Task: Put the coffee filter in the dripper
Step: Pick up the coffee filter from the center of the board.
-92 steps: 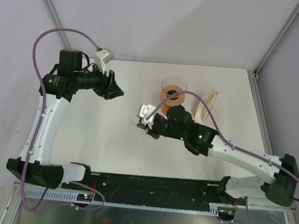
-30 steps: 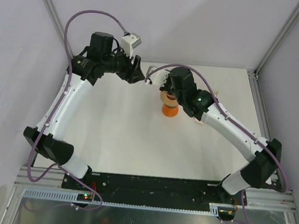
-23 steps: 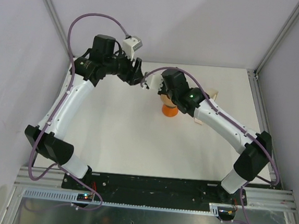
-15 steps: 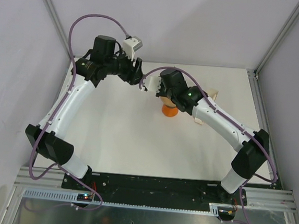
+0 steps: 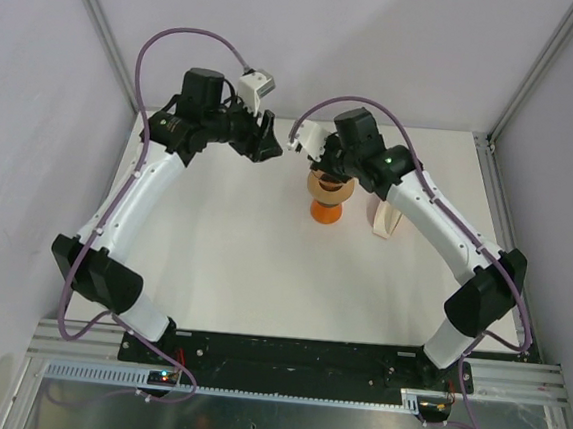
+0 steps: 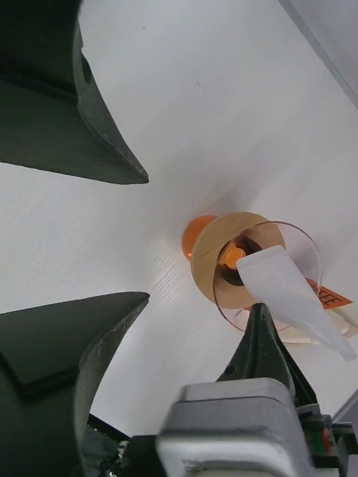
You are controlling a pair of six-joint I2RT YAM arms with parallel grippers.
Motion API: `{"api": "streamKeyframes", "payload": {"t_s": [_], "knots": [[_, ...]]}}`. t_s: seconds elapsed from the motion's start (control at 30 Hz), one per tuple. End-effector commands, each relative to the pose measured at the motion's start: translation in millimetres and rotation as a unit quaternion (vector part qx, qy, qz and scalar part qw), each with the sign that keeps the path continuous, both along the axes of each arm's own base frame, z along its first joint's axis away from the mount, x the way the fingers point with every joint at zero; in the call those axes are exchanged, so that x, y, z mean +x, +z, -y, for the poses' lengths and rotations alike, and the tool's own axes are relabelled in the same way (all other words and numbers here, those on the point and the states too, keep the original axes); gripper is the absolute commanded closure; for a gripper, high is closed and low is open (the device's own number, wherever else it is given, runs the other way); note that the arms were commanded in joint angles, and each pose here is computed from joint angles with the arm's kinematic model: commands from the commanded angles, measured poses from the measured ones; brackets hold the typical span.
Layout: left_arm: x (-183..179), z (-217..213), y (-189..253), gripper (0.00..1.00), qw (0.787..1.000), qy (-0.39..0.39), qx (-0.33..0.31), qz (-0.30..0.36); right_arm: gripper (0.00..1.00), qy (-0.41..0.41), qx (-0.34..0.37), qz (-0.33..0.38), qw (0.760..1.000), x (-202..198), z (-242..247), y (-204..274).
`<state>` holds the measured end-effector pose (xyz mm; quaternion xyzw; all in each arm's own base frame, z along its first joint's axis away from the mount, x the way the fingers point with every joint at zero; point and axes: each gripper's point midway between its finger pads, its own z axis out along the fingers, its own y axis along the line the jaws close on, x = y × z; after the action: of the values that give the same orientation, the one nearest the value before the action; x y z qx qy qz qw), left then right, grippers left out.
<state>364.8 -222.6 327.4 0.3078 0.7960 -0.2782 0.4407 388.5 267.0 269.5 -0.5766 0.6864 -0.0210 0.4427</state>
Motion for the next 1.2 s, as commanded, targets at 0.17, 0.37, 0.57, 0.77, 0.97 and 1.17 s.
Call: {"api": "streamKeyframes", "payload": {"t_s": [0.17,0.37,0.57,0.77,0.97,1.17], "knots": [[4,51,-20,0.37,0.994,-0.101,0.007,0.029,1.00,0.057,0.081,-0.015,0.995,-18,-7,3],[19,79,-14,0.36,0.983,-0.171,-0.009,0.073,1.00,0.090,0.092,-0.003,0.992,-22,-6,3],[18,93,-26,0.32,0.971,-0.224,-0.021,0.079,1.00,0.108,0.104,-0.001,0.989,-22,-4,5],[19,98,-21,0.33,0.961,-0.251,-0.017,0.117,1.00,0.104,0.117,0.002,0.988,-18,-1,14],[13,104,-11,0.35,0.951,-0.279,-0.036,0.127,1.00,0.121,0.142,0.009,0.982,-25,-3,27],[14,96,21,0.33,0.957,-0.257,-0.072,0.110,1.00,0.130,0.161,0.057,0.977,-33,7,59]]}}
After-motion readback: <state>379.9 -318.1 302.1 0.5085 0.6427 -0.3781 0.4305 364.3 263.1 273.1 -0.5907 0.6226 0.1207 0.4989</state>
